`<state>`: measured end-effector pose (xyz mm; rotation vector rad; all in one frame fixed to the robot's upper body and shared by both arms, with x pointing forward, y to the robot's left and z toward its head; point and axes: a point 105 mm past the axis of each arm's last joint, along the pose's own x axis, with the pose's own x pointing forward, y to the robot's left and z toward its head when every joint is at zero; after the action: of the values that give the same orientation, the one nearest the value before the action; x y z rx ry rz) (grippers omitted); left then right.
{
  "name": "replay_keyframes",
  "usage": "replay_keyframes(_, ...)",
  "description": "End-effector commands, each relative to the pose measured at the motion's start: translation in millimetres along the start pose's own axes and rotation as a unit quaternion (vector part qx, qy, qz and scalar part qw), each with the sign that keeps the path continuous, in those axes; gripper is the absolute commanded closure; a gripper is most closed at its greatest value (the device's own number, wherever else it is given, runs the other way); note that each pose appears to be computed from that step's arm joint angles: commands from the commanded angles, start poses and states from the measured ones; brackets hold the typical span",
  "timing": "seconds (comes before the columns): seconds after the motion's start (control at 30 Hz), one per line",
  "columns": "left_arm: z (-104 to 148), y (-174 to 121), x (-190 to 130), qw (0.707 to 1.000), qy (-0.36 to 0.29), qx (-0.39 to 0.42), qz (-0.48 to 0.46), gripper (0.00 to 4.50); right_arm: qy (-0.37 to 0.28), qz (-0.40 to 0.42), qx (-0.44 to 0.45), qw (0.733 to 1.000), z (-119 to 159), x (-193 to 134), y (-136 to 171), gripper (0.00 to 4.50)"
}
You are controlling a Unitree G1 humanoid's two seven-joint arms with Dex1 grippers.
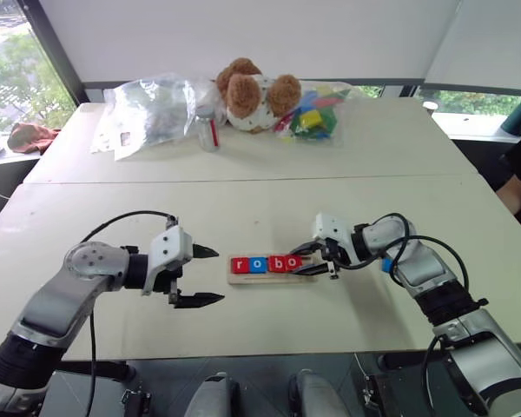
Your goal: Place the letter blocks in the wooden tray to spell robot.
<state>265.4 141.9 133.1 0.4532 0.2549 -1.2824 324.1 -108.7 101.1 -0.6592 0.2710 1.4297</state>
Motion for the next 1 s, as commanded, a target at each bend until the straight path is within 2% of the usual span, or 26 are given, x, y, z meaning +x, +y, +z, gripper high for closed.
replay_keyframes(0.03, 10, 4, -2, 1.000, -0.012, 0.014, 0.009, 0.00, -0.014, -0.027, -0.012, 0.999, 11, -12, -11, 3.36)
replay_keyframes(0.5, 12, 7, 2, 1.000, -0.020, 0.017, 0.011, 0.00, -0.007, -0.026, -0.009, 1.000, 4, -7, -9, 3.36)
replay_keyframes(1.0, 12, 7, 4, 0.999, -0.024, 0.017, 0.020, 0.00, -0.017, -0.003, -0.025, 1.000, 13, 10, -3, 3.36)
